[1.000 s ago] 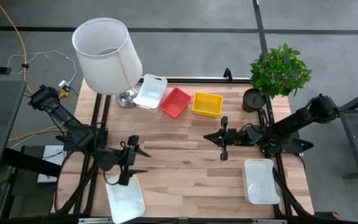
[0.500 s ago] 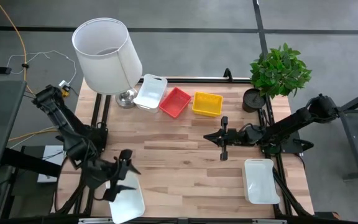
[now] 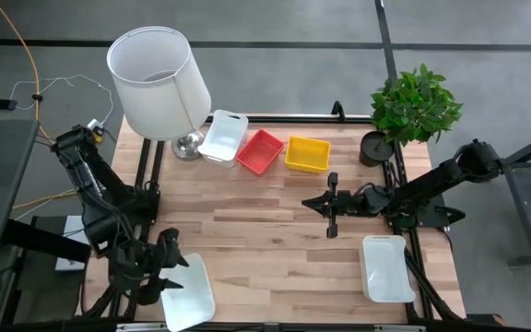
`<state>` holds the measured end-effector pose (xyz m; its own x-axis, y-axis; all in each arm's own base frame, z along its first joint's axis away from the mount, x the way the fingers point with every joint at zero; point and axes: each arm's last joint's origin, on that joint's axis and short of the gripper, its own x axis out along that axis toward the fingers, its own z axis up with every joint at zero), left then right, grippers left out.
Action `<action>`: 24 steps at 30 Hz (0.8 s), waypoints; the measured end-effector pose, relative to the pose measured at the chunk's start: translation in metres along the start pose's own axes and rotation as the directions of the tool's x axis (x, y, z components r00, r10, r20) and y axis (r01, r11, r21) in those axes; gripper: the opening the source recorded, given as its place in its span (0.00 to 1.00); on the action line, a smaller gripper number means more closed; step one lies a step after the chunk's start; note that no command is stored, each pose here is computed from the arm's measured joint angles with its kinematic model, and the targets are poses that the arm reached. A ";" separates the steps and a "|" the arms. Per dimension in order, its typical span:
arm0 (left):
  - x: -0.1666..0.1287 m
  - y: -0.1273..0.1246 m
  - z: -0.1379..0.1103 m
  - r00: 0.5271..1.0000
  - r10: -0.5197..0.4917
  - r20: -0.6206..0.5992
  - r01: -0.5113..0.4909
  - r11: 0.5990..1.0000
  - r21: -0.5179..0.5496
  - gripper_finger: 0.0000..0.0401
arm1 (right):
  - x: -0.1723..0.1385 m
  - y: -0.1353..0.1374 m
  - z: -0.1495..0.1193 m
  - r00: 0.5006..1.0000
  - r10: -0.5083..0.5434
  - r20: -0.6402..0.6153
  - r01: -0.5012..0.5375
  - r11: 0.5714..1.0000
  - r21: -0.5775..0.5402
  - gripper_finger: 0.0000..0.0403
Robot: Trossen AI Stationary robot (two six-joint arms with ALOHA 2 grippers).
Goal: Stack baskets by color
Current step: Stack the bottom left white bin on the top white bin
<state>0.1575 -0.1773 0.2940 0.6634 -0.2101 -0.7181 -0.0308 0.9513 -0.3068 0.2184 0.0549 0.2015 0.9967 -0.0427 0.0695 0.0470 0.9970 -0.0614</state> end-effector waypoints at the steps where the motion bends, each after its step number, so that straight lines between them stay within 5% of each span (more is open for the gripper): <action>1: 0.001 0.001 -0.003 1.000 0.023 -0.015 -0.024 1.000 -0.020 0.65 | 0.000 0.000 0.000 1.000 0.000 -0.002 0.000 1.000 0.005 0.00; 8: 0.025 0.014 -0.026 0.949 0.256 -0.181 -0.267 0.963 -0.035 0.65 | 0.000 0.000 -0.001 1.000 0.007 -0.008 -0.007 1.000 0.026 0.00; 17: 0.062 0.020 -0.038 0.871 0.358 -0.337 -0.382 0.924 -0.006 0.65 | 0.000 0.001 -0.003 0.999 0.009 -0.034 -0.007 0.999 0.050 0.00; 24: 0.083 0.036 -0.042 0.756 0.484 -0.441 -0.516 0.855 0.053 0.65 | 0.000 0.001 -0.005 0.999 0.009 -0.049 -0.007 0.999 0.046 0.00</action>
<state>0.1803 -0.1704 0.1972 0.1571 0.2021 -0.9667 -0.3288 0.9337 0.1418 0.2186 0.0552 0.1965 0.9991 -0.0364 0.0199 0.0367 0.9992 -0.0160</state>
